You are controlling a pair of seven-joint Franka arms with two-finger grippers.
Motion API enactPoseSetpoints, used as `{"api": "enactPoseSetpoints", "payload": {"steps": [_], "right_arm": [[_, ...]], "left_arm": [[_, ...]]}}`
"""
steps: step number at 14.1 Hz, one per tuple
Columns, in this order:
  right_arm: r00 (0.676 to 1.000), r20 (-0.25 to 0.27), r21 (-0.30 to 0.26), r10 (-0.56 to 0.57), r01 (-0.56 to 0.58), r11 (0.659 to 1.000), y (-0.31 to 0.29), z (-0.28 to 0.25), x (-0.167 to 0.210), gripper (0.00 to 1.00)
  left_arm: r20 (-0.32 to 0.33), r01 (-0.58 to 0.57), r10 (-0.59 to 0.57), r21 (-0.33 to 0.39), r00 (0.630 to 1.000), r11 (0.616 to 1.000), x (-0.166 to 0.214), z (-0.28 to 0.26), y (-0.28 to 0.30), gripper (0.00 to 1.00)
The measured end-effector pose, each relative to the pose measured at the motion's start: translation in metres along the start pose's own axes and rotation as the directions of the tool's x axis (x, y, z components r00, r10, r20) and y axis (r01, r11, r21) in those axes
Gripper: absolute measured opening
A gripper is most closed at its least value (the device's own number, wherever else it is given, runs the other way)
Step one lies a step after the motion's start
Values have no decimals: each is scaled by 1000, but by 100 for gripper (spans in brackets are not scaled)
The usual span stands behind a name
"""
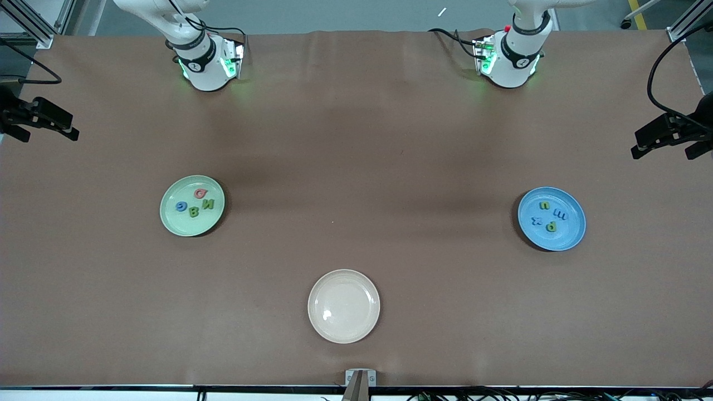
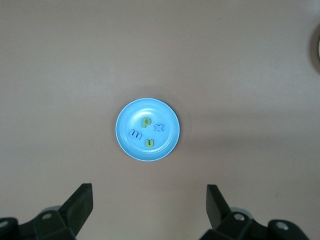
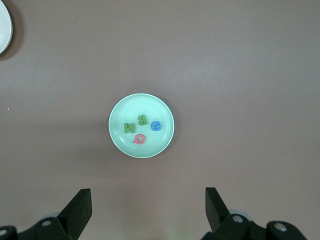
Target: Sort upper and lower case letters into plates
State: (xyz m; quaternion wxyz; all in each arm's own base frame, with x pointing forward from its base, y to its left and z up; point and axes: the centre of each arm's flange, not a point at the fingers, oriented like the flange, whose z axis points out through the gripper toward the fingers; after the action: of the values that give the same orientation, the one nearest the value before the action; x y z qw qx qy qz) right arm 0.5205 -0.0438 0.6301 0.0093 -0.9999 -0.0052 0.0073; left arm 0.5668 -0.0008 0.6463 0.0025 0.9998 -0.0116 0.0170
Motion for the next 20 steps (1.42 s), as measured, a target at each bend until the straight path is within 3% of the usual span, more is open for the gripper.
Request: {"api": "enactPoseSetpoints", "payload": {"steps": [20], "right_arm": [[1000,-1,0,-1,1,1000,-1,-1,0,100]], "left_arm": [[-26,28,-28,1,999,1000,-12,-5,0,100]]}}
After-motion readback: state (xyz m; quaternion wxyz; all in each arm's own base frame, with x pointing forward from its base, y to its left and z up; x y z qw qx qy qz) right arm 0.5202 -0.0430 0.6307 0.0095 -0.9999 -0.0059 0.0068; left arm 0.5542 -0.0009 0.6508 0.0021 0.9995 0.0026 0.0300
